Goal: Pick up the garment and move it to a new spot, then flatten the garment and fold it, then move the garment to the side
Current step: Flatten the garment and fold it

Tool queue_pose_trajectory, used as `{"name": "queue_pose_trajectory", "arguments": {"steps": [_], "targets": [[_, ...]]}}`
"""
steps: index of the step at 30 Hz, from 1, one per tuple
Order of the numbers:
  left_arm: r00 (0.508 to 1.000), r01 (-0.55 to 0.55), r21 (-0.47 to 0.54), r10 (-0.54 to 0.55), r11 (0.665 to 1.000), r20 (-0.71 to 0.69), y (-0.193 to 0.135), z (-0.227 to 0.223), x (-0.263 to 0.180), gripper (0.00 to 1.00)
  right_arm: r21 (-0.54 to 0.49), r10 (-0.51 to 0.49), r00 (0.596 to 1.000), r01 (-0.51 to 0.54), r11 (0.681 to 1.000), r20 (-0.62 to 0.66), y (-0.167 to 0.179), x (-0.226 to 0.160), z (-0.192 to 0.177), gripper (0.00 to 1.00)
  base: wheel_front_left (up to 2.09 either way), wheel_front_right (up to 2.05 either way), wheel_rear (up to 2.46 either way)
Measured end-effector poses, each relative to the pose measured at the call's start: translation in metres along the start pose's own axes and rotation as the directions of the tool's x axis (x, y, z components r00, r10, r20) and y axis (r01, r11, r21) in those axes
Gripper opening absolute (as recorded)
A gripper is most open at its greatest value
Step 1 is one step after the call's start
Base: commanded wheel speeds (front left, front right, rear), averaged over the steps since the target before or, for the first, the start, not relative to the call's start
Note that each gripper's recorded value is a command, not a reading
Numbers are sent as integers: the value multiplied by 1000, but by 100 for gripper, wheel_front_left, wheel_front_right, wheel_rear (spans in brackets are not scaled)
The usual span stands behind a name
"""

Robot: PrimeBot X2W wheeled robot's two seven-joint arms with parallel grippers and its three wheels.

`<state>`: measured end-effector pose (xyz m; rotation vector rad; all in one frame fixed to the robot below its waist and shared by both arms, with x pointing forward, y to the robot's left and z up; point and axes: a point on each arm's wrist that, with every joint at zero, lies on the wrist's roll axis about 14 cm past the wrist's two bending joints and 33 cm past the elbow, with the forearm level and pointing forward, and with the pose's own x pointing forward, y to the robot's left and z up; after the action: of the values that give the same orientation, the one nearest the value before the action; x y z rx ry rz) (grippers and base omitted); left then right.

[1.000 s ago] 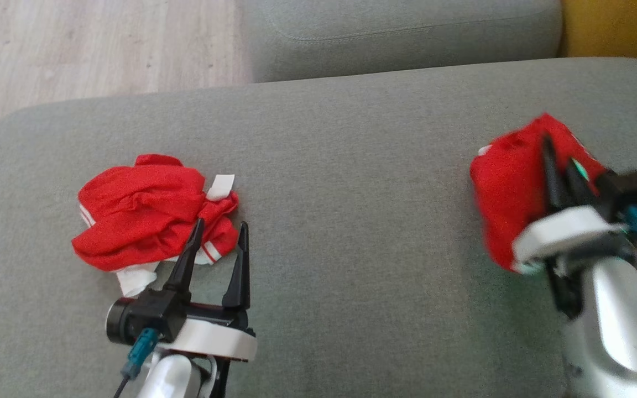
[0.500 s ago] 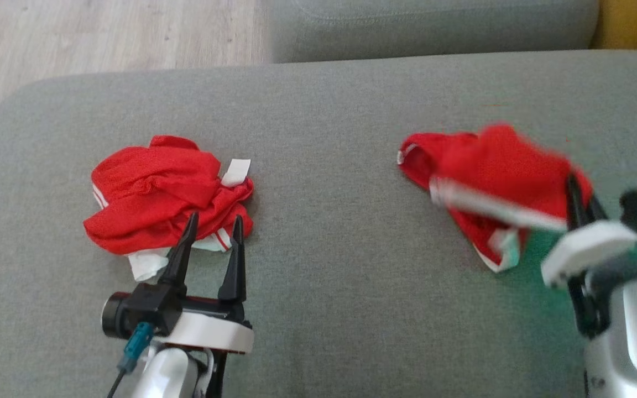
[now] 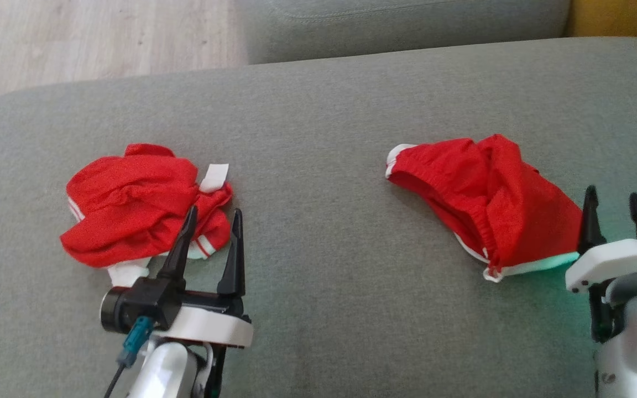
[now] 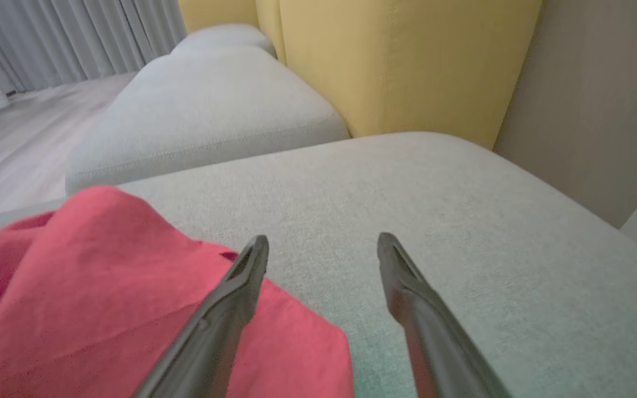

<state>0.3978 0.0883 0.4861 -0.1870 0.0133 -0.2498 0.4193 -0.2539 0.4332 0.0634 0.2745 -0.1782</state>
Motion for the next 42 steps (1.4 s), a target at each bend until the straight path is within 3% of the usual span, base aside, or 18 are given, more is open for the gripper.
{"name": "queue_pose_trajectory", "arguments": {"steps": [3,5,8,15,28,36,42], "targets": [[1000,15,0,-15,1000,7,-5,2,2,100,3,6,996,-6,1000,90,0,-5,17,100,0,0,0],[999,31,0,-31,1000,15,-10,5,4,100,-3,61,980,-62,998,190,16,-12,38,100,0,0,0],[999,45,1,-45,999,20,-16,7,5,100,-3,99,966,-101,995,240,26,-25,45,100,0,0,0],[998,63,1,-63,998,25,-22,9,6,100,35,134,971,-143,989,199,33,-58,13,100,0,0,0],[998,61,-3,-61,998,31,-22,11,3,100,19,213,944,-225,974,251,60,-61,29,100,0,0,0],[999,30,-4,-30,1000,19,-12,7,-1,100,-5,357,926,-359,933,118,110,-60,10,100,0,0,0],[1000,13,-12,-13,1000,11,-7,4,-5,100,-96,353,936,-350,932,15,108,-54,-9,100,0,0,0]]}}
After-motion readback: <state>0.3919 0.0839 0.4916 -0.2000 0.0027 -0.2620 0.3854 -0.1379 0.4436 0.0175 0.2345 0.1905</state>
